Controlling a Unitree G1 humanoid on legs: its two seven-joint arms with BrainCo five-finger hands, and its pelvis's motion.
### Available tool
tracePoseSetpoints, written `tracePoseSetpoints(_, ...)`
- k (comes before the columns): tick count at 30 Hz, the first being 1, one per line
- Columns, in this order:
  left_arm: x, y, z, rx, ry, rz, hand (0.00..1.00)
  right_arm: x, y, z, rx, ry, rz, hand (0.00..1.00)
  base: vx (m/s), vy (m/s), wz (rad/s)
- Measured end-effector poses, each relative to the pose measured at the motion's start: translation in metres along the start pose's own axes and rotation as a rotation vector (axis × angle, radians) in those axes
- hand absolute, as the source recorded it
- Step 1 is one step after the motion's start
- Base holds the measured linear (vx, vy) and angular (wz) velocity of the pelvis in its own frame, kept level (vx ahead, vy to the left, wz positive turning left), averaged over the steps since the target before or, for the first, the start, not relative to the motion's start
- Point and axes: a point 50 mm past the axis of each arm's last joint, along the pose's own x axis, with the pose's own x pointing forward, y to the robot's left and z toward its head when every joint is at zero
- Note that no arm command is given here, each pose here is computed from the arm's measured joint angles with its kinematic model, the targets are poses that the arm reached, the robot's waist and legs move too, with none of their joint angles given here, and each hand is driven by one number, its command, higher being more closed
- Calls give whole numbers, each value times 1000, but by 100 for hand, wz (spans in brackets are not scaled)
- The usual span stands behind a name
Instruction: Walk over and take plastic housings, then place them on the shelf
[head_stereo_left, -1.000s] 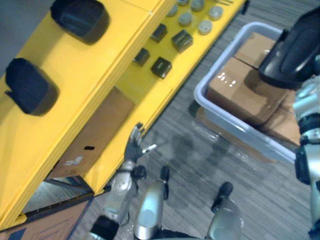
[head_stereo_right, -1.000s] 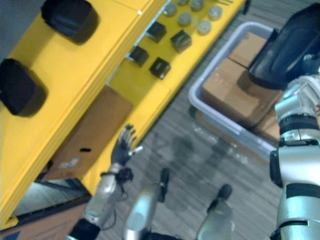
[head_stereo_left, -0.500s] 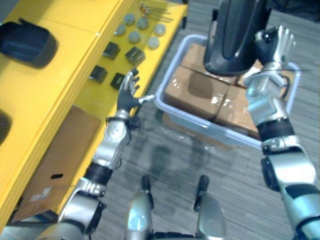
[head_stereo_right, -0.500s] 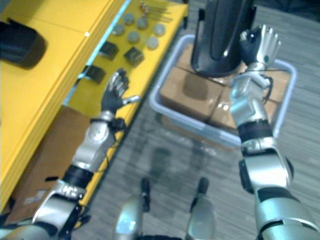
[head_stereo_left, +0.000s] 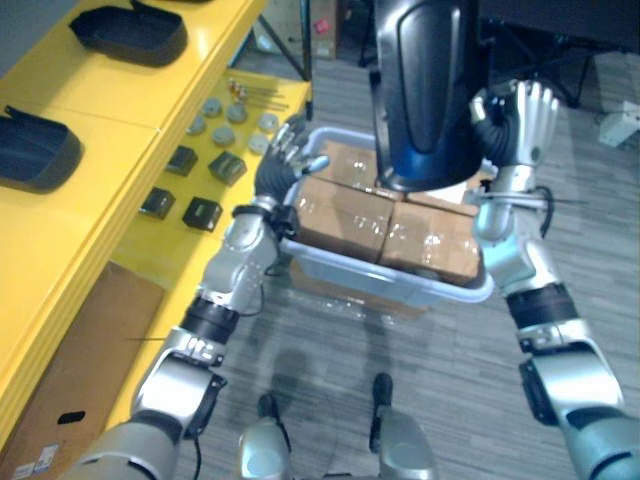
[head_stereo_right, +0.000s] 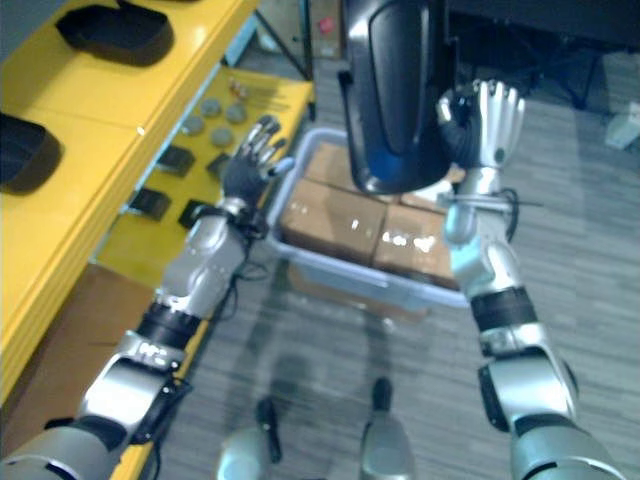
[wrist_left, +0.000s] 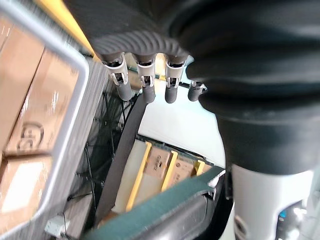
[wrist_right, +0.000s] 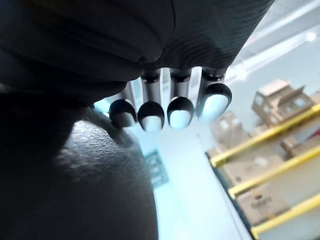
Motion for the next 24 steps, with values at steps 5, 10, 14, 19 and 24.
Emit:
tracePoseSetpoints(5, -1, -4, -7, 5, 41, -3, 0, -6, 0, 4, -6, -50, 6, 100, -4, 2, -1)
tracePoseSetpoints(10, -3, -6, -14, -8, 61, 3, 0, -17, 6, 12, 13, -92, 39, 100, -7, 2, 0)
tracePoseSetpoints(14, -6, -5, -23, 2, 110, 25, 0, -22, 12, 19, 31, -122, 57, 100, 0, 0, 0)
tracePoseSetpoints(19, -10, 3, -35, 1, 154, 61, 0, -31, 16, 30, 56, -172, 79, 100, 0, 0, 0)
tracePoseSetpoints(24, -14, 5, -41, -7, 172, 83, 0, -42, 21, 41, 108, -209, 104, 100, -20, 0, 0)
